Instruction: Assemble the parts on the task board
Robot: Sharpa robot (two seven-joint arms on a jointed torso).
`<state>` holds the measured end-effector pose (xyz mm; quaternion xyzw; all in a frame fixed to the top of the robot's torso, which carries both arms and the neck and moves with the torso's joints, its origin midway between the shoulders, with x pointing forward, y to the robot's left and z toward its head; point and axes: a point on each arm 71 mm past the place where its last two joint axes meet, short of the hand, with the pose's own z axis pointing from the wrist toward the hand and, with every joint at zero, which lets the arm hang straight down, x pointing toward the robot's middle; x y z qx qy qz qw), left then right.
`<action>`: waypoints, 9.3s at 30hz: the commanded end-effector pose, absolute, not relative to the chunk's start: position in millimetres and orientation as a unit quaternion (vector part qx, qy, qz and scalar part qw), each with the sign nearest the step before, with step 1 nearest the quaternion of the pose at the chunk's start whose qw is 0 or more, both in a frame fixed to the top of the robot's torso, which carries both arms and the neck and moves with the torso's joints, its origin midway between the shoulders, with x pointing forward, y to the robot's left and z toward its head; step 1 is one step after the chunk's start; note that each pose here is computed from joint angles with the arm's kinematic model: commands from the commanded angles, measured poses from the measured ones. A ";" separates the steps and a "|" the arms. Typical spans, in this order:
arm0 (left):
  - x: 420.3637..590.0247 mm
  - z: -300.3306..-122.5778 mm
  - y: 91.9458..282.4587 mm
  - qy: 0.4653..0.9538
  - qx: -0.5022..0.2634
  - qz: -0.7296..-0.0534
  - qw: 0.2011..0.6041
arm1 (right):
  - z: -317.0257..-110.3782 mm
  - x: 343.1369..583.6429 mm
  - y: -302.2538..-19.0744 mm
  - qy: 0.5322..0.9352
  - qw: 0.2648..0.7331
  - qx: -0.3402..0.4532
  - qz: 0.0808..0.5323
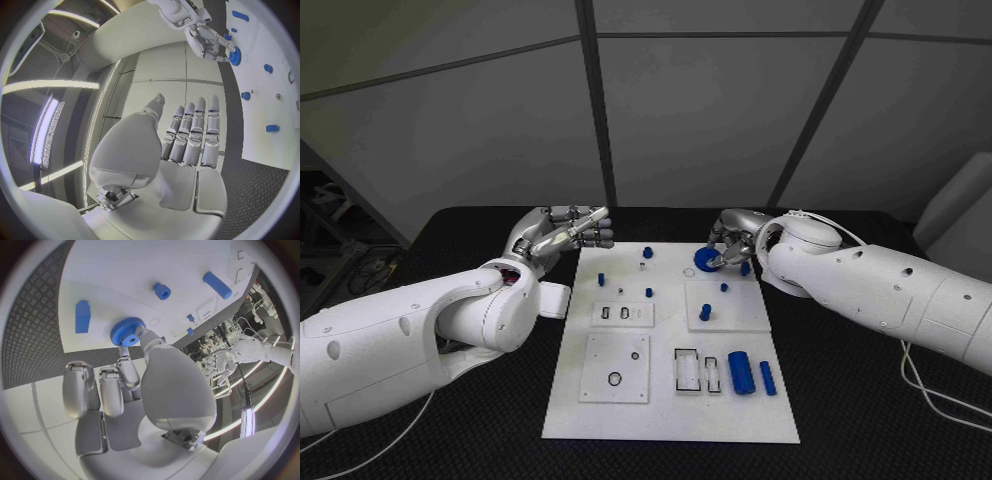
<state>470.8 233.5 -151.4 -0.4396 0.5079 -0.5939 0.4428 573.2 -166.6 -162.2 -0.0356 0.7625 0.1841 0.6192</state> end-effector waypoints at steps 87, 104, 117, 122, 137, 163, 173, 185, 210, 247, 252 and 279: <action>474.4 -151.1 229.2 0.509 -0.434 -0.598 0.441 | -176.7 546.7 -40.4 0.711 0.637 -0.184 0.234; 474.9 -151.6 231.0 0.510 -0.436 -0.596 0.442 | -175.6 548.8 -53.7 0.711 0.641 -0.155 0.245; 476.8 -152.5 236.9 0.508 -0.438 -0.591 0.447 | -157.3 538.3 -106.8 0.649 0.691 -0.090 0.305; 477.1 -152.6 239.5 0.508 -0.438 -0.590 0.449 | -157.3 534.0 -147.1 0.672 0.656 -0.058 0.339; 481.7 -155.4 242.1 0.509 -0.439 -0.589 0.448 | -163.3 545.3 -253.5 0.705 0.618 0.036 0.348; 485.4 -158.1 241.6 0.509 -0.440 -0.588 0.448 | -185.2 551.6 -256.5 0.734 0.603 0.022 0.311; 485.8 -158.3 241.3 0.510 -0.440 -0.588 0.447 | -189.2 554.7 -253.7 0.738 0.603 0.023 0.303; 486.0 -158.3 241.5 0.510 -0.439 -0.588 0.449 | -200.8 553.5 -248.9 0.749 0.592 0.018 0.298; 486.7 -158.8 242.3 0.511 -0.439 -0.587 0.449 | -203.2 557.4 -248.7 0.748 0.597 0.023 0.289; 486.3 -158.9 242.0 0.513 -0.439 -0.587 0.447 | -199.0 554.3 -236.4 0.730 0.614 0.024 0.298; 486.1 -158.9 242.3 0.513 -0.439 -0.587 0.447 | -194.4 545.8 -229.0 0.725 0.614 0.020 0.311; 486.3 -159.0 242.3 0.514 -0.440 -0.585 0.447 | -174.8 498.2 -80.2 0.721 0.552 -0.040 0.416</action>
